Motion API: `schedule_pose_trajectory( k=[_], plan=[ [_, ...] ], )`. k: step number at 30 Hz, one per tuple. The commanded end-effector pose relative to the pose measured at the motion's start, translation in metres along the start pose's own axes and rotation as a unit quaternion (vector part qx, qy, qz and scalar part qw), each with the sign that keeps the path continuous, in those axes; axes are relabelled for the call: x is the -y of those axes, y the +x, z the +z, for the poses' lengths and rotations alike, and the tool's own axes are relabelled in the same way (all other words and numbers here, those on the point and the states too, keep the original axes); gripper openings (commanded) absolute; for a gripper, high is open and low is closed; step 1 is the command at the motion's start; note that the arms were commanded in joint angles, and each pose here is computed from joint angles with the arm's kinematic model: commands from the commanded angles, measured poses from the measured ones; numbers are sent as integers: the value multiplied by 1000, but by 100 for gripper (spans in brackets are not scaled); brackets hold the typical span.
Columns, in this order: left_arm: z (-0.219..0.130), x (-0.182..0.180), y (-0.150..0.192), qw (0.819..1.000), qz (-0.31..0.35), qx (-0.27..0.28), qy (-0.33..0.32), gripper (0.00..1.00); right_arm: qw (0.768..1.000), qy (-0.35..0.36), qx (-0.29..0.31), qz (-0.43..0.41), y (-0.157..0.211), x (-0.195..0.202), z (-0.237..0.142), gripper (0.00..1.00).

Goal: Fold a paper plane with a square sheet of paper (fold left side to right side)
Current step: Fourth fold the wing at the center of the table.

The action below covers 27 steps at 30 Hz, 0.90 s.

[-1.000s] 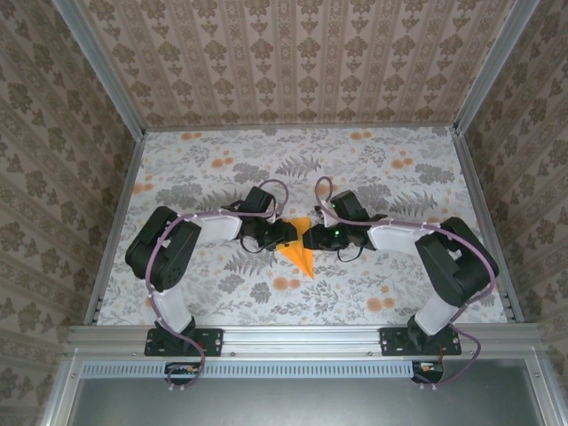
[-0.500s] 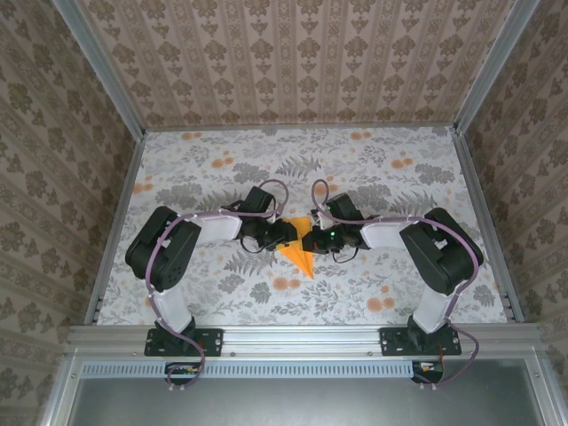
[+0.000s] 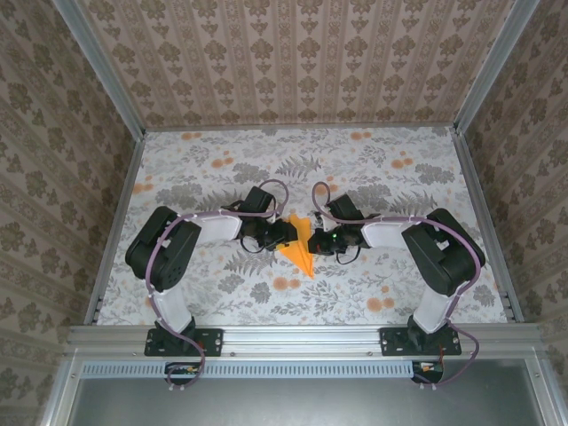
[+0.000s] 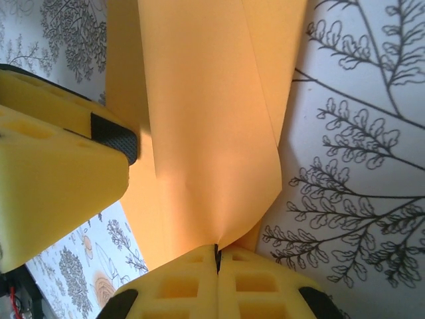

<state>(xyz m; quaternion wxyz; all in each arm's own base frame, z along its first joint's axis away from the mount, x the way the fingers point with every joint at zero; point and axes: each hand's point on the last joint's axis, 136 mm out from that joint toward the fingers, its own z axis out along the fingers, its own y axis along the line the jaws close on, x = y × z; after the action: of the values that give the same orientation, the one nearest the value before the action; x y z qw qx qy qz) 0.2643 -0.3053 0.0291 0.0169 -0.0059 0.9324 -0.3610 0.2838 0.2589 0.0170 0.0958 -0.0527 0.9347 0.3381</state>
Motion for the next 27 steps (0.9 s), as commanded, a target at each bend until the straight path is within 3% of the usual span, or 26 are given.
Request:
schedule_pose_trajectory(
  k=[1,27],
  plan=[
    [0,-13,2,999,-10,-1,-30,40,1000,22,4,-7,-5,3,-7,5],
    [-3,-5,-1,1000,3,3,-21,41,998,56,-34,-9,7,18,9,5]
  ],
)
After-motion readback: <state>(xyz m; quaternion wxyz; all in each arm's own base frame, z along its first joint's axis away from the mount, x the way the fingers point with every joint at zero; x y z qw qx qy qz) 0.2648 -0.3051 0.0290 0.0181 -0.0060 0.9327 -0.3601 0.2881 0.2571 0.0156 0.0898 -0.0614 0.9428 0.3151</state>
